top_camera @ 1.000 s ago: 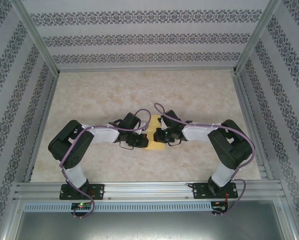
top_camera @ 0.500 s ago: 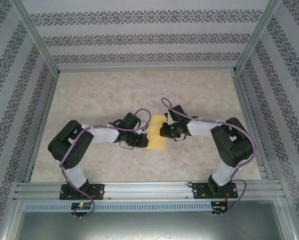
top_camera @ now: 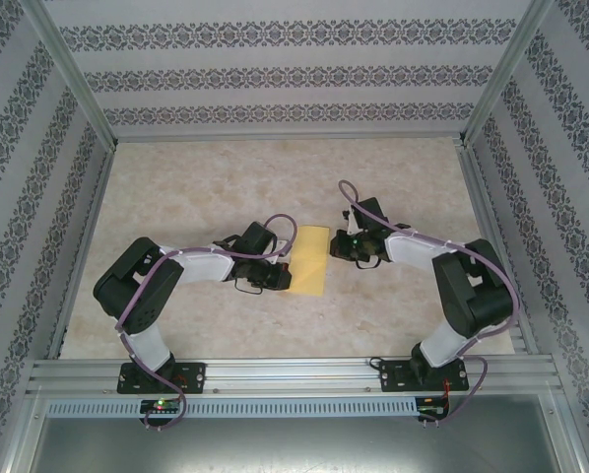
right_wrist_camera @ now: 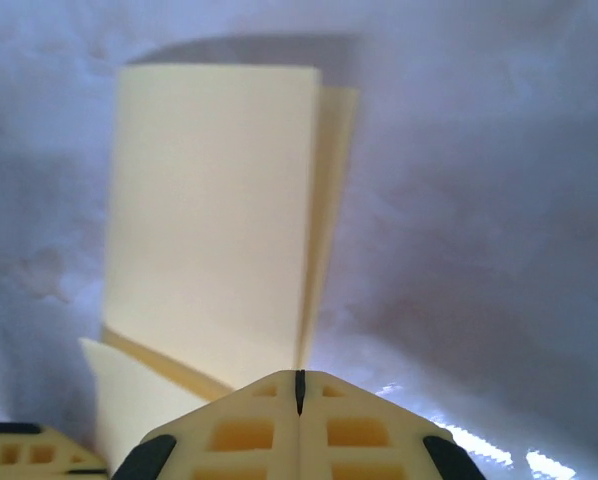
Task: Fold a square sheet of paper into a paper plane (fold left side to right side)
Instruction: Fold the triangle a second time at the center of the table.
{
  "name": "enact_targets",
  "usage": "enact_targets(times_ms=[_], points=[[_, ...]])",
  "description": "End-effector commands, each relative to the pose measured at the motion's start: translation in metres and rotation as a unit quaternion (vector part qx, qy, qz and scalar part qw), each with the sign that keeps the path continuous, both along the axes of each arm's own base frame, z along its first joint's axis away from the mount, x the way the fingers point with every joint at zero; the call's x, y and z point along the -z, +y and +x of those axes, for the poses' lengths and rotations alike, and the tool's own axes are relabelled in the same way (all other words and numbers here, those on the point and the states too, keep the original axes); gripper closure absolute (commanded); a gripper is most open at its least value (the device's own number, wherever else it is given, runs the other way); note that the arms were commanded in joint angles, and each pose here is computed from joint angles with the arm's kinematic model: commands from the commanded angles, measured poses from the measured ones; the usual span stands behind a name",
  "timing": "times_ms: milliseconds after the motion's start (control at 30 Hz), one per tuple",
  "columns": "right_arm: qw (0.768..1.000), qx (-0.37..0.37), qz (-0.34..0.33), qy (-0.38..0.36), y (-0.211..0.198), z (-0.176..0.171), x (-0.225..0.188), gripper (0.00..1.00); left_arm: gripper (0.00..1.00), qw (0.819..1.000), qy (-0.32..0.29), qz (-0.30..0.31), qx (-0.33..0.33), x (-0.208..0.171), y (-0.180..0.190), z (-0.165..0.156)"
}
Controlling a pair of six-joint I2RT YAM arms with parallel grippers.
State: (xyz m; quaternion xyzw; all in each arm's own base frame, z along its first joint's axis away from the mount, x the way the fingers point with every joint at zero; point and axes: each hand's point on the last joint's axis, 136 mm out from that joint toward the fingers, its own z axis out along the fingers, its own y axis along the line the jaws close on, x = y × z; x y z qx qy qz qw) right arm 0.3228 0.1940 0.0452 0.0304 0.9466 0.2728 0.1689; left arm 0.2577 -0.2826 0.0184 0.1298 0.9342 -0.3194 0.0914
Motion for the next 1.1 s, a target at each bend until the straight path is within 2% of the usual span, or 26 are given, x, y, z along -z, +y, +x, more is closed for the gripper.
enact_targets(times_ms=[0, 167, 300, 567, 833, 1067], points=[[1.0, -0.018, 0.014, -0.006, 0.016, -0.014, -0.01, 1.0, 0.94, 0.997, 0.028, 0.068, -0.006, 0.024, 0.025, -0.016], [0.998, -0.037, 0.053, 0.01, 0.05, -0.029, 0.001, 1.0, 0.94, 0.997, 0.026, 0.068, -0.005, 0.023, 0.023, -0.016], [0.997, -0.042, 0.058, 0.024, 0.059, -0.03, 0.009, 1.0, 0.94, 0.997, 0.024, 0.067, -0.004, 0.022, 0.022, -0.014], [0.997, -0.046, 0.043, 0.037, 0.058, -0.029, 0.019, 1.0, 0.92, 0.998, 0.014, 0.055, -0.003, 0.011, 0.015, -0.008], [0.997, -0.037, 0.006, 0.066, 0.043, -0.042, 0.042, 1.0, 0.9, 1.0, -0.007, -0.006, 0.012, -0.033, -0.009, 0.004], [0.997, -0.036, 0.002, 0.065, 0.042, -0.04, 0.04, 1.0, 0.91, 0.998, 0.012, -0.041, 0.046, -0.036, -0.033, -0.003]])
